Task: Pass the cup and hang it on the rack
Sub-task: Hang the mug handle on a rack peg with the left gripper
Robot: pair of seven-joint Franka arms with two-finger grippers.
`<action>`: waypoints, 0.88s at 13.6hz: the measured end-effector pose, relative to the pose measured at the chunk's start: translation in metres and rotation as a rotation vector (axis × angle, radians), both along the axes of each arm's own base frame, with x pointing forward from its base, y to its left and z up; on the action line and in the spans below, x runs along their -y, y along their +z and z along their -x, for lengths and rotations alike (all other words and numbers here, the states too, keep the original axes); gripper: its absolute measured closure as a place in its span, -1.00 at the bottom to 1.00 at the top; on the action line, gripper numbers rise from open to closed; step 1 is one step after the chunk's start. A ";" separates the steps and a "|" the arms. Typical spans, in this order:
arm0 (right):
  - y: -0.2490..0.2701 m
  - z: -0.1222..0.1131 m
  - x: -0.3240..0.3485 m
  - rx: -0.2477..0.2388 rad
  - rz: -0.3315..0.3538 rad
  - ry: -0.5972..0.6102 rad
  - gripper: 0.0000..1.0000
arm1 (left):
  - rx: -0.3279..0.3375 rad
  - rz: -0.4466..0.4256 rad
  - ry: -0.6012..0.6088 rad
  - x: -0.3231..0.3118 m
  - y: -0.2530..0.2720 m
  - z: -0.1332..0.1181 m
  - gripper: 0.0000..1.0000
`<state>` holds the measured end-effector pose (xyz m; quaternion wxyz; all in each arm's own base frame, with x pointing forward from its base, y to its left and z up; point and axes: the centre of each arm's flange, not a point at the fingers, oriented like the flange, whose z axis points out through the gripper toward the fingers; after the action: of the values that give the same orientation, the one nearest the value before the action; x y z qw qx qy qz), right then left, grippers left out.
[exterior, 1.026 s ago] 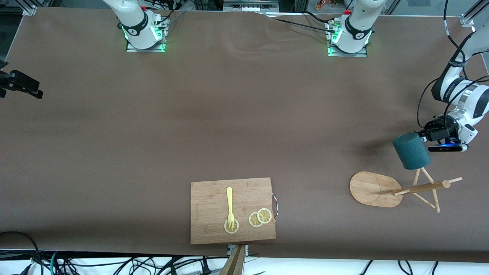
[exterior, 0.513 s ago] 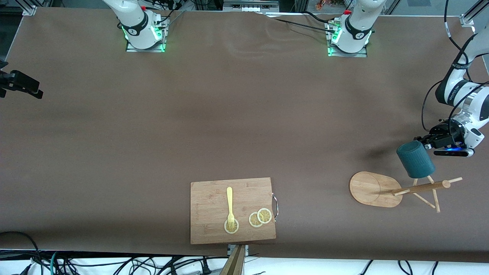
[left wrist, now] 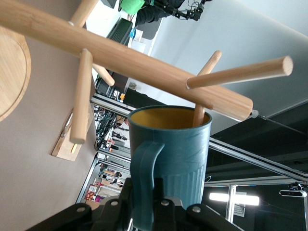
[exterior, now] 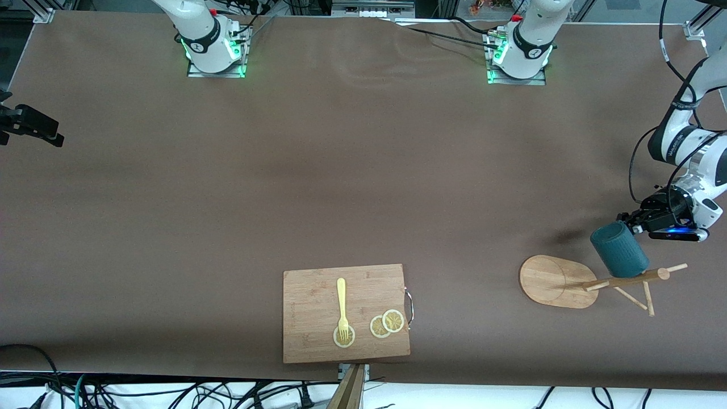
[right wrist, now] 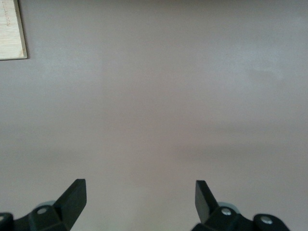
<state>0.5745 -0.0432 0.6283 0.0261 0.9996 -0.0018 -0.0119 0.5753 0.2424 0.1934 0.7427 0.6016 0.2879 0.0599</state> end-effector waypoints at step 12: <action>0.000 0.000 0.001 0.000 0.000 -0.003 -1.00 | 0.181 -0.278 -0.024 -0.045 0.001 0.013 -1.00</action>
<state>0.5744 -0.0446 0.6283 0.0262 0.9996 -0.0031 -0.0120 0.5624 0.2875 0.1948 0.6758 0.6942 0.2017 0.1441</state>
